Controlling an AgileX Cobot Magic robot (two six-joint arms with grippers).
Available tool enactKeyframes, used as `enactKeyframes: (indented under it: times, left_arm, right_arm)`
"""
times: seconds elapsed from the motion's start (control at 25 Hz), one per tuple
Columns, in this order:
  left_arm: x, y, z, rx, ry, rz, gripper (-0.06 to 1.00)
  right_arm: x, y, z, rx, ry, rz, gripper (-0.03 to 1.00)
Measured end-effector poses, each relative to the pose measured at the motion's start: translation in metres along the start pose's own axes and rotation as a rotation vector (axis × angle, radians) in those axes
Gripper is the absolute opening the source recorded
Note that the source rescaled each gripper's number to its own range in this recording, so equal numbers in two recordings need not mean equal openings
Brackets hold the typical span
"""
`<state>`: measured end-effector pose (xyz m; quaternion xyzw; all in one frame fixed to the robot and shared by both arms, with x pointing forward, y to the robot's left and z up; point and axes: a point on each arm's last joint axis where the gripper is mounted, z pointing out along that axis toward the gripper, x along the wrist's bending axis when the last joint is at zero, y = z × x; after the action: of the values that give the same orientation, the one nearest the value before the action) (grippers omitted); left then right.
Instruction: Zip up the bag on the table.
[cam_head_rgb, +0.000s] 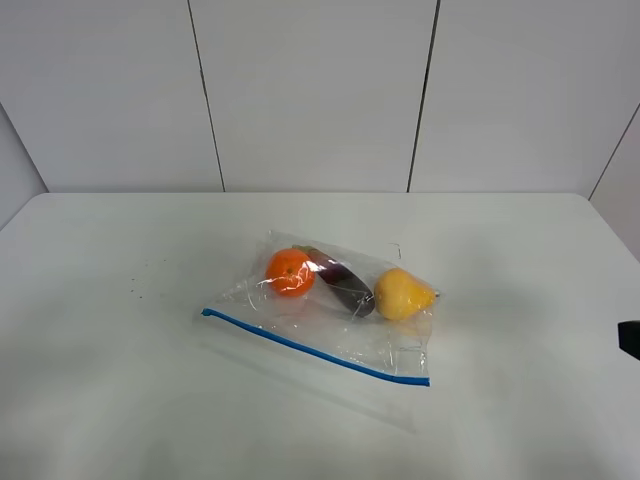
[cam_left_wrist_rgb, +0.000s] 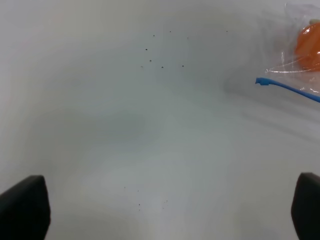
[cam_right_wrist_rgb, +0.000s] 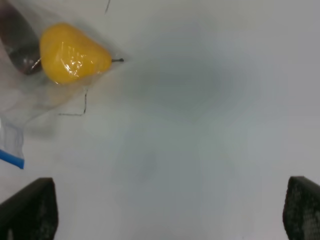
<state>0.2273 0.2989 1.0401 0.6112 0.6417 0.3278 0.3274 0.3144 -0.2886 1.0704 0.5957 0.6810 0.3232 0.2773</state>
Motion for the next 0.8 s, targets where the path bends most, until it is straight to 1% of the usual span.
enactKeyframes:
  times: [0.12, 0.16, 0.24, 0.36, 0.64, 0.8]
  left_arm:
    - [0.0, 0.0, 0.0, 0.0, 0.0, 0.0, 1.0]
    - [0.0, 0.0, 0.0, 0.0, 0.0, 0.0, 1.0]
    - [0.0, 0.0, 0.0, 0.0, 0.0, 0.0, 1.0]
    - [0.0, 0.0, 0.0, 0.0, 0.0, 0.0, 1.0]
    - [0.0, 0.0, 0.0, 0.0, 0.0, 0.0, 1.0]
    - [0.0, 0.0, 0.0, 0.0, 0.0, 0.0, 1.0]
  right_arm:
    - [0.0, -0.007, -0.013, -0.045, -0.023, 0.008, 1.0]
    - [0.0, -0.007, -0.013, -0.045, -0.023, 0.008, 1.0]
    - [-0.001, -0.012, -0.022, -0.076, -0.049, 0.003, 1.0]
    - [-0.001, -0.021, -0.037, -0.152, -0.081, -0.001, 1.0]
    - [0.002, -0.039, -0.061, -0.307, -0.105, -0.005, 1.0]
    - [0.003, -0.047, -0.071, -0.376, -0.115, 0.015, 1.0]
